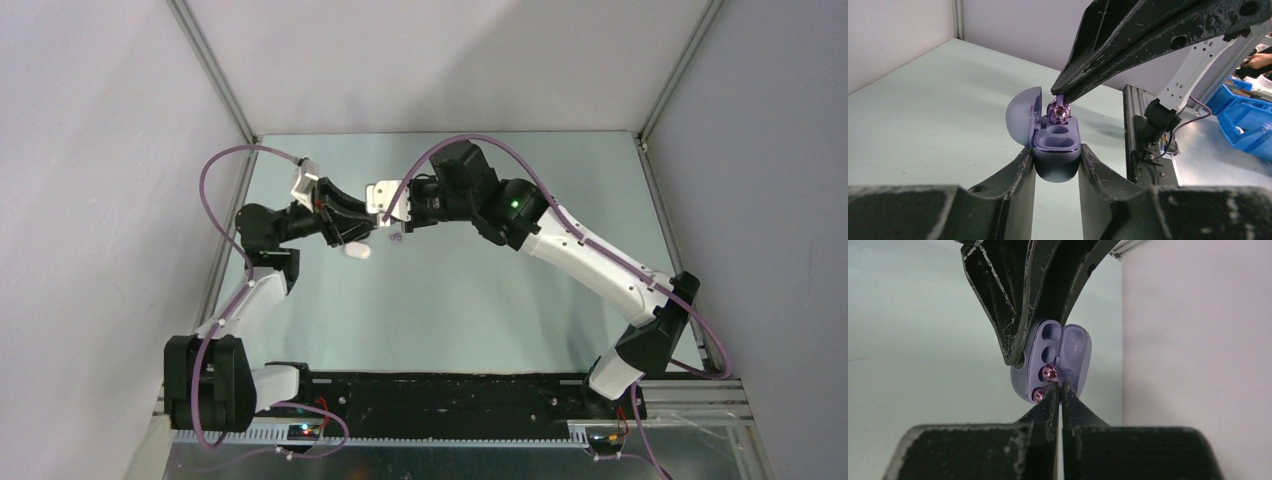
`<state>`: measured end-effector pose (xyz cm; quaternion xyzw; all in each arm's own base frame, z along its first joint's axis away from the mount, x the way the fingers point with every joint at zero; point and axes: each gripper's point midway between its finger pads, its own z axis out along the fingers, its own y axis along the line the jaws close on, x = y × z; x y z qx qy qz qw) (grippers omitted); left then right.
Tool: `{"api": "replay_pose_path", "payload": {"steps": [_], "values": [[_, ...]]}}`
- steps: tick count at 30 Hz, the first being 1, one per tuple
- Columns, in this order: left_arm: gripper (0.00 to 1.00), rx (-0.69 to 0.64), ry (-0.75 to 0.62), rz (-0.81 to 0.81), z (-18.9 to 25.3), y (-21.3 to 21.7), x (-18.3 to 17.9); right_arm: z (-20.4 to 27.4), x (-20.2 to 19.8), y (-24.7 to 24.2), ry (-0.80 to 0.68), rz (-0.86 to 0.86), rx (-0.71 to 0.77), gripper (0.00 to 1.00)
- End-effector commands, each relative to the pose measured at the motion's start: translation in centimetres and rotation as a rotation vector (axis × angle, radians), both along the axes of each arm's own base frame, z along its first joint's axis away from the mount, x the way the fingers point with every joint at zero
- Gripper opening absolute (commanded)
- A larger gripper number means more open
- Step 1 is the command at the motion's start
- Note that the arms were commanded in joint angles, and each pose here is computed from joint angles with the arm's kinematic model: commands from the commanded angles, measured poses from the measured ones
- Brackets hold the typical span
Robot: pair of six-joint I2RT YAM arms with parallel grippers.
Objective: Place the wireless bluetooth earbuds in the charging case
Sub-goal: Insert the right earbud into the right side groove of the charging case.
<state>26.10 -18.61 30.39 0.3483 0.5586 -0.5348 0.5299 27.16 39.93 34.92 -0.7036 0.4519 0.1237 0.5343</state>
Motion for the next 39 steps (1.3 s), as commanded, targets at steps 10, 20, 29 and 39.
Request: {"api": "replay_pose_path", "payload": {"steps": [10,20,29,39], "values": [[0.0,-0.029,-0.103,0.023,3.1,-0.1,0.1,-0.4,-0.2,0.7,-0.025,0.029,-0.011,0.0],[0.0,-0.027,-0.103,0.027,2.8,-0.1,0.4,0.4,-0.1,0.2,-0.011,0.009,0.012,0.14],[0.0,-0.027,-0.1,0.026,2.6,-0.1,0.7,2.0,-0.8,0.6,0.046,0.03,0.086,0.22],[0.0,-0.026,-0.097,0.028,2.3,-0.1,0.5,6.6,-1.3,0.3,0.144,0.017,0.252,0.47]]}}
